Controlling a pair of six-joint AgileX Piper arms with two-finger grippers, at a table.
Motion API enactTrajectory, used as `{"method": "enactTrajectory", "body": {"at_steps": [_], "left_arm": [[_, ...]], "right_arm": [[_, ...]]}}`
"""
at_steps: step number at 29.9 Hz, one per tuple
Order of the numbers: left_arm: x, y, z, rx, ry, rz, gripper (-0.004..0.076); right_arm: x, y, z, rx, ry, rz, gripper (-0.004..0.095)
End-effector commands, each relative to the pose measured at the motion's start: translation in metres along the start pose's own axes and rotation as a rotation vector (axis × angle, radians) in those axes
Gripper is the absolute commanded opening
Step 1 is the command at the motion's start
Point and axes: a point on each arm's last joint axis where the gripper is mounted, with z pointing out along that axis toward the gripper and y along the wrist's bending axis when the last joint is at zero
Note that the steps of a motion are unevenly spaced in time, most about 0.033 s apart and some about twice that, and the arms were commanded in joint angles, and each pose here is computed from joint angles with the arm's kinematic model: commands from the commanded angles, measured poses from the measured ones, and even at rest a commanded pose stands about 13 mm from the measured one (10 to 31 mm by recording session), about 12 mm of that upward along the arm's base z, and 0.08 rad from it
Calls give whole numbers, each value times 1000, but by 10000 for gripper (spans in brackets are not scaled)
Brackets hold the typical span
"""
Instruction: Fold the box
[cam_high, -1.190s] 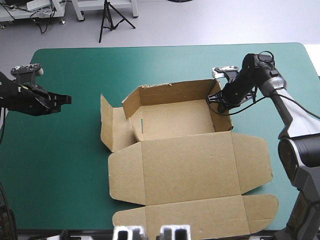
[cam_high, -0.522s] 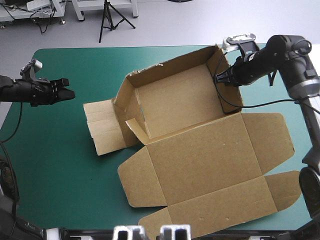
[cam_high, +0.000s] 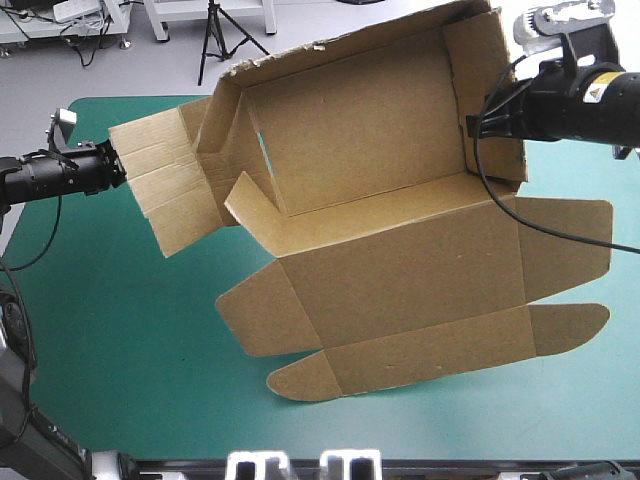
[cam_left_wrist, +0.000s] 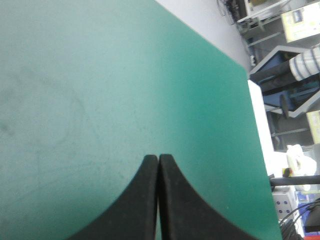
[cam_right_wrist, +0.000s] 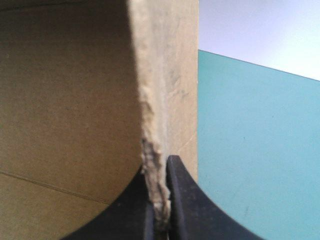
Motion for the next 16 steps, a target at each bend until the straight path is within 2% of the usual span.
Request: {"method": "enactTrajectory", "body": {"at_steps": [1, 8, 12, 16], "left_arm": [[-6, -37, -11, 195, -42, 56, -8], [0, -58, 2, 251, -15, 77, -8], [2, -81, 8, 340, -36, 86, -8], [8, -101, 6, 365, -30, 129, -8]], "right_arm": [[-7, 9, -35, -18, -123, 23, -13], [-15, 15, -37, -88, -219, 61, -13], [-19, 12, -30, -81, -244, 69, -13], [-25, 8, -18, -72, -274, 84, -13]]}}
